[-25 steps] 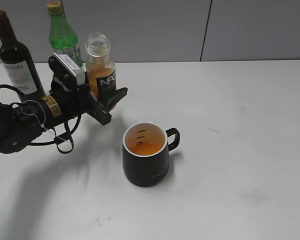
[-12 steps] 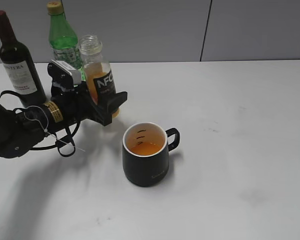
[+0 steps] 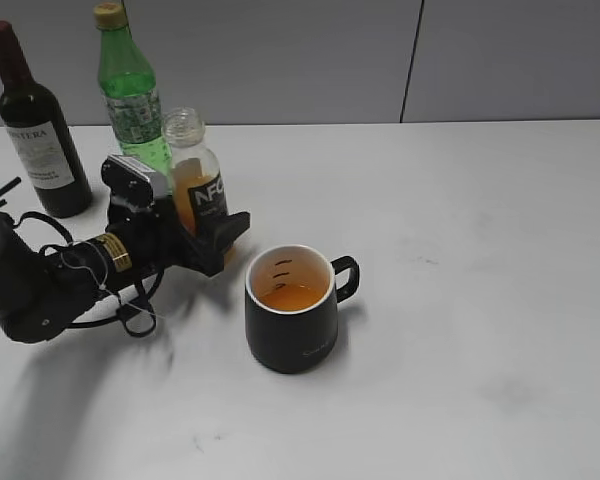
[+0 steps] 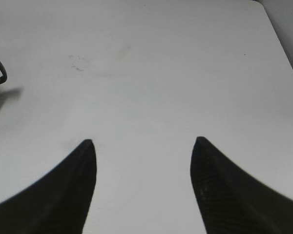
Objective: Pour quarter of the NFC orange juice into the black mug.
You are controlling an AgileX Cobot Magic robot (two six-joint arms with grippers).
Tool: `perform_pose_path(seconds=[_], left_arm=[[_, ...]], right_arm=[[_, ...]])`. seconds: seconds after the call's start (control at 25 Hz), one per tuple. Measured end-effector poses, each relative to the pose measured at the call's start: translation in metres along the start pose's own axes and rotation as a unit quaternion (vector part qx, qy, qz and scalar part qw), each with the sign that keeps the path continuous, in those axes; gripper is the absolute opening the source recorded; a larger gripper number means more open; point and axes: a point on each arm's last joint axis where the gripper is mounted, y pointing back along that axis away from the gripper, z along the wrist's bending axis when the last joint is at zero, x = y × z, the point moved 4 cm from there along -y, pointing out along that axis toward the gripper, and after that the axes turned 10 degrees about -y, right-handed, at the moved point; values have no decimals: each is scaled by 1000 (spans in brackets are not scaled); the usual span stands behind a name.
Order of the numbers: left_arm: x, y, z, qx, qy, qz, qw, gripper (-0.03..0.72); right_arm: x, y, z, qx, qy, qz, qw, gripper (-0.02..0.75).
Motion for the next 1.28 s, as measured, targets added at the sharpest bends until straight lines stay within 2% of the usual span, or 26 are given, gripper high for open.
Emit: perform_pose_path(seconds=[0.28, 0.36, 0.52, 0.6, 0.92, 1.28], left_arm=[[6, -1, 0, -13, -6, -16, 1000, 478], [7, -1, 0, -14, -5, -13, 1000, 520], [14, -1, 3, -26, 3, 2, 1000, 655], [14, 0, 4, -29, 4, 3, 1000, 678], [24, 14, -5, -27, 18, 33, 999, 694], [9, 50, -8, -49, 34, 55, 997, 694]], right_arm=[[0, 0, 0, 0, 0, 0, 1000, 465], [0, 0, 0, 0, 0, 0, 1000, 465], [0, 0, 0, 0, 0, 0, 1000, 465], [0, 0, 0, 0, 0, 0, 1000, 465], [0, 0, 0, 0, 0, 0, 1000, 465], [0, 0, 0, 0, 0, 0, 1000, 465]])
